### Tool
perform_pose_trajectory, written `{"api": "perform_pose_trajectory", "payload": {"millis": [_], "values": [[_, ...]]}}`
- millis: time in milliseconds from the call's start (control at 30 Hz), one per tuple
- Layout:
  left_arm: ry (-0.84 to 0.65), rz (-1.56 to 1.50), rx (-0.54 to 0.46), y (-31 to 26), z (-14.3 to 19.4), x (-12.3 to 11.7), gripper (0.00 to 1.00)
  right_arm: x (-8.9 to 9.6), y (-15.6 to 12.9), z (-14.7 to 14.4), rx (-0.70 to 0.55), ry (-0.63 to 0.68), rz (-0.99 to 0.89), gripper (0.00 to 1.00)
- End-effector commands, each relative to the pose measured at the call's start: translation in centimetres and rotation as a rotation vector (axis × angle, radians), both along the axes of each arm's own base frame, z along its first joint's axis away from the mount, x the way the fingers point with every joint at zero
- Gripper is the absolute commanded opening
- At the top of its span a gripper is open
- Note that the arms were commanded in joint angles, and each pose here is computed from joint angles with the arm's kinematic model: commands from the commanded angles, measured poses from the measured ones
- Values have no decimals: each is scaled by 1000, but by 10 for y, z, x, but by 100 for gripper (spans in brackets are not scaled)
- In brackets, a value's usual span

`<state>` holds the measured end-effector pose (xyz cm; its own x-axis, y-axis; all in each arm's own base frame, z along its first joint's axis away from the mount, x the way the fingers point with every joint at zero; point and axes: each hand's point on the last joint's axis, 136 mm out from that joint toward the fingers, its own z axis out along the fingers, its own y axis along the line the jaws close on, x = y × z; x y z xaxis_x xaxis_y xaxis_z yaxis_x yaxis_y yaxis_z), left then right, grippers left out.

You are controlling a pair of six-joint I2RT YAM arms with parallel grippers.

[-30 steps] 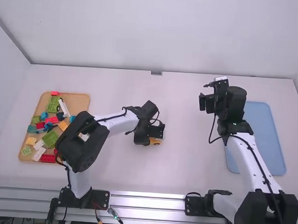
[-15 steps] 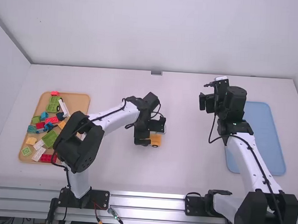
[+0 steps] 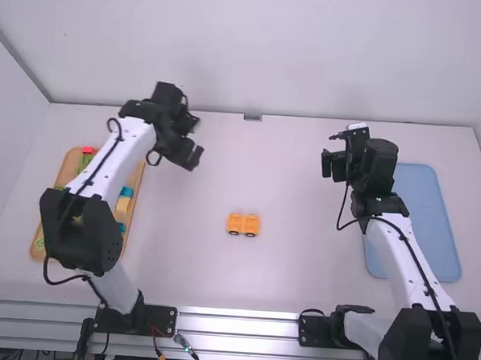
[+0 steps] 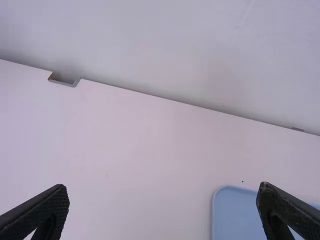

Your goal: Assemble lego blocks to make yellow taxi

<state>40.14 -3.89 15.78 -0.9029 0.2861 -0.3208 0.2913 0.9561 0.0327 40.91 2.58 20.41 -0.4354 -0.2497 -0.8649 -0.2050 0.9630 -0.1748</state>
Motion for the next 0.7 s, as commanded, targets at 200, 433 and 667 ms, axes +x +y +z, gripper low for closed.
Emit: {"api": "perform_pose_trajectory", "payload": {"millis": [200, 433, 667], "values": [[6, 753, -180, 133, 5, -13, 99, 5, 0, 13, 3, -27, -2, 99], [19, 1357, -320, 223, -6, -55, 99, 5, 0, 13, 6, -25, -3, 99], [1, 1666, -369, 283, -31, -99, 99, 5, 0, 13, 5, -25, -3, 99]]}}
